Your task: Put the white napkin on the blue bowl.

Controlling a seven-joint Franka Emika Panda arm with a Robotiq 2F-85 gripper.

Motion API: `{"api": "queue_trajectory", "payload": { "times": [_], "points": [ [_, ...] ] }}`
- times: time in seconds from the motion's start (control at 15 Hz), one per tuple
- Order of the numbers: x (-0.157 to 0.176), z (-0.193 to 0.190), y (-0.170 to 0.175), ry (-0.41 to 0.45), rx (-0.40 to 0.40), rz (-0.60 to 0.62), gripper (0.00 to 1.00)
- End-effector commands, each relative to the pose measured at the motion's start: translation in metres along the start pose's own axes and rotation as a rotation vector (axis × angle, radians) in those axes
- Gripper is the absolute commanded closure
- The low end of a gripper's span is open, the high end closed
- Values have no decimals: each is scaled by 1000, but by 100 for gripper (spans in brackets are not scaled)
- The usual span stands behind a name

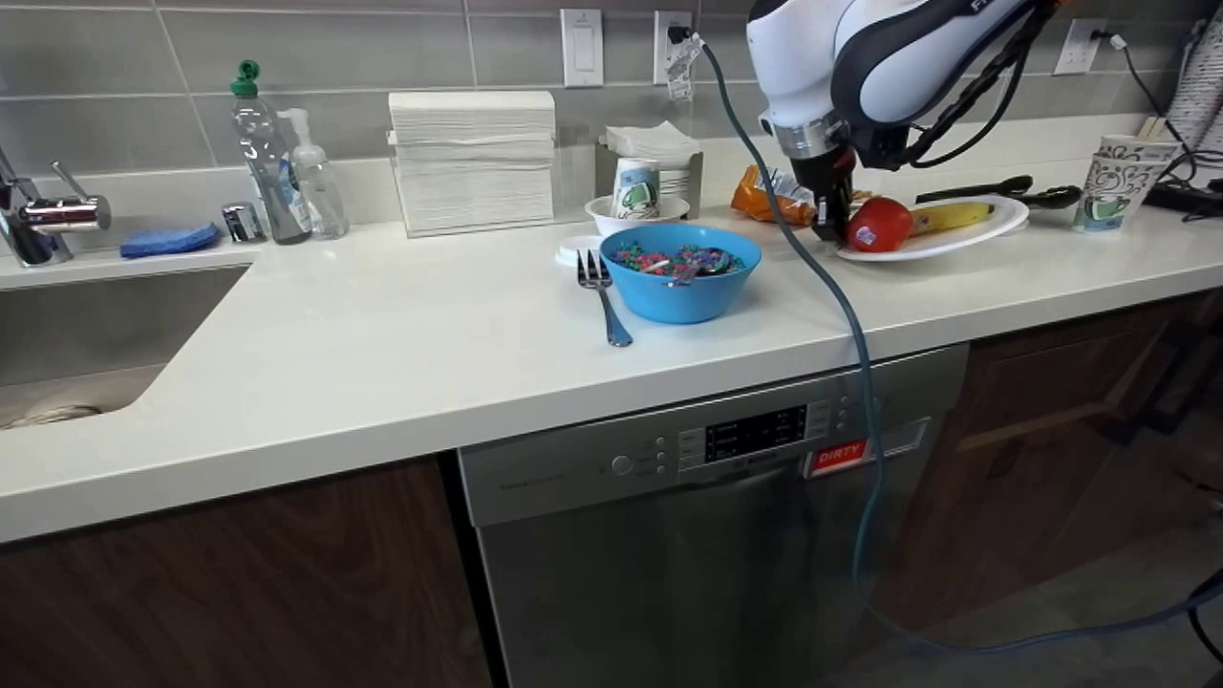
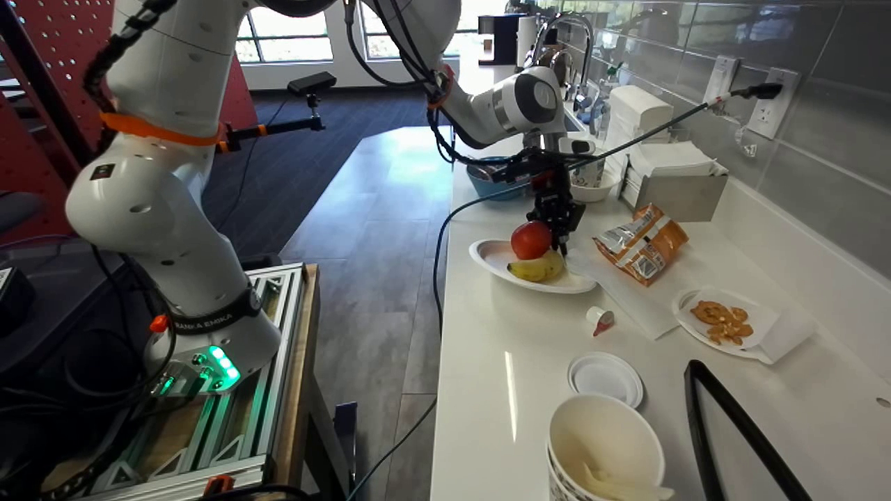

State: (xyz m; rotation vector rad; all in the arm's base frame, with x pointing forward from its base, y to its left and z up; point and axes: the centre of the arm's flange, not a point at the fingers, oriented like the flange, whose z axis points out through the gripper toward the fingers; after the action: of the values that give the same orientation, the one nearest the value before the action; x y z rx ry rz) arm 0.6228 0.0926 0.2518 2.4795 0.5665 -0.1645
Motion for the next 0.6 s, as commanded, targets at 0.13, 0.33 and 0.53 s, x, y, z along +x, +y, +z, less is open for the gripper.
{"api": "queue_trajectory", "payload": {
  "times": [0.13, 0.33, 0.53],
  "points": [
    [-32, -5, 9, 54, 71, 57, 99],
    [-42, -9, 17, 82, 86, 88, 99],
    [-51, -13, 21, 113, 98, 110, 99]
  ]
}}
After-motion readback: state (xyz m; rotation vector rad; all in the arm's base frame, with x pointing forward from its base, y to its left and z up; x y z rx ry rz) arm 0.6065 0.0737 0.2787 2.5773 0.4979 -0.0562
